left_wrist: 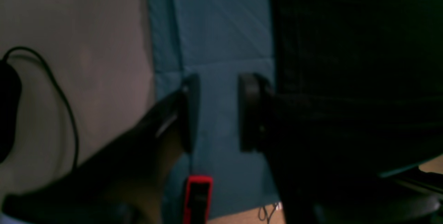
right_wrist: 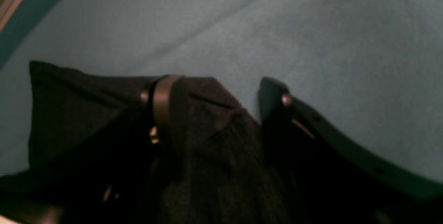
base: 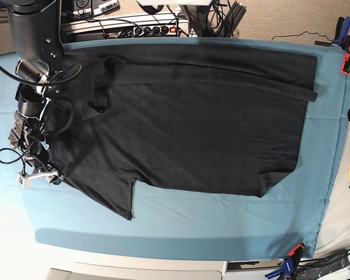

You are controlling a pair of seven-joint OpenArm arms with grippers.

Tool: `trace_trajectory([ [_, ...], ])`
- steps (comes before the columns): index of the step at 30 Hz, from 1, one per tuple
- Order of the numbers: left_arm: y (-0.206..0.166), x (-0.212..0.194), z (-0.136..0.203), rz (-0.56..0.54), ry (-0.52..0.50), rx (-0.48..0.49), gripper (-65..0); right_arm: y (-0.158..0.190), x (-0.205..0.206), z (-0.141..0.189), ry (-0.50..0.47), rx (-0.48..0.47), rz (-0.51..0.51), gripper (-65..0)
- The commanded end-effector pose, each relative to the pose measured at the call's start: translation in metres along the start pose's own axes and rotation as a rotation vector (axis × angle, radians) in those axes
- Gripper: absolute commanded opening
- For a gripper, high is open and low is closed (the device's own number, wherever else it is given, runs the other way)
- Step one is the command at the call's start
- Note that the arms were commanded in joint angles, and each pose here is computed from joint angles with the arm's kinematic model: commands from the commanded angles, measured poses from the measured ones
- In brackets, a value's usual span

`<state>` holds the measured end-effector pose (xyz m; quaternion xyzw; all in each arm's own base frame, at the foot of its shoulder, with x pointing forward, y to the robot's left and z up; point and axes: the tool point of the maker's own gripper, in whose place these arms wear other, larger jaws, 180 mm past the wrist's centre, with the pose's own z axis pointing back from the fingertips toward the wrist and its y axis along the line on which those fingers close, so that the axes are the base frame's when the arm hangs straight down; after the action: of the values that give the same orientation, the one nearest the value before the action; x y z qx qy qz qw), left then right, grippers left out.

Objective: Fold the T-shirt properly
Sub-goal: 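Release the shoulder corner and grasp the nearest hem corner with the right gripper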

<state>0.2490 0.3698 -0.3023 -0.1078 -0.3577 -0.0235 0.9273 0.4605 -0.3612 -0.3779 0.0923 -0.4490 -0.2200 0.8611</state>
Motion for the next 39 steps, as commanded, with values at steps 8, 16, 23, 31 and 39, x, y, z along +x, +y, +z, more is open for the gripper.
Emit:
trace_trajectory([
  [8, 0.002, 0.021, 0.008, -0.030, -0.057, 0.005, -45.1, 0.011, 0.016, 0.003, -0.004, 0.058, -0.017, -31.5],
  [16, 0.002, 0.021, 0.008, -0.030, -0.060, 0.005, -45.1, 0.019, 0.017, 0.004, -0.010, 0.100, -0.011, -31.5],
  [23, 0.002, 0.021, 0.008, -0.030, -0.060, 0.005, -45.1, 0.024, 0.020, 0.005, -0.025, 0.131, 0.003, -31.6],
  [31, 0.002, 0.021, 0.008, -0.030, -0.060, 0.005, -45.1, 0.030, 0.020, 0.006, -0.026, 0.167, -0.003, -34.0],
  [39, 0.002, 0.028, 0.009, -0.034, -0.094, 0.003, -45.1, 0.031, 0.020, 0.005, -0.029, 0.167, -0.003, -65.0],
])
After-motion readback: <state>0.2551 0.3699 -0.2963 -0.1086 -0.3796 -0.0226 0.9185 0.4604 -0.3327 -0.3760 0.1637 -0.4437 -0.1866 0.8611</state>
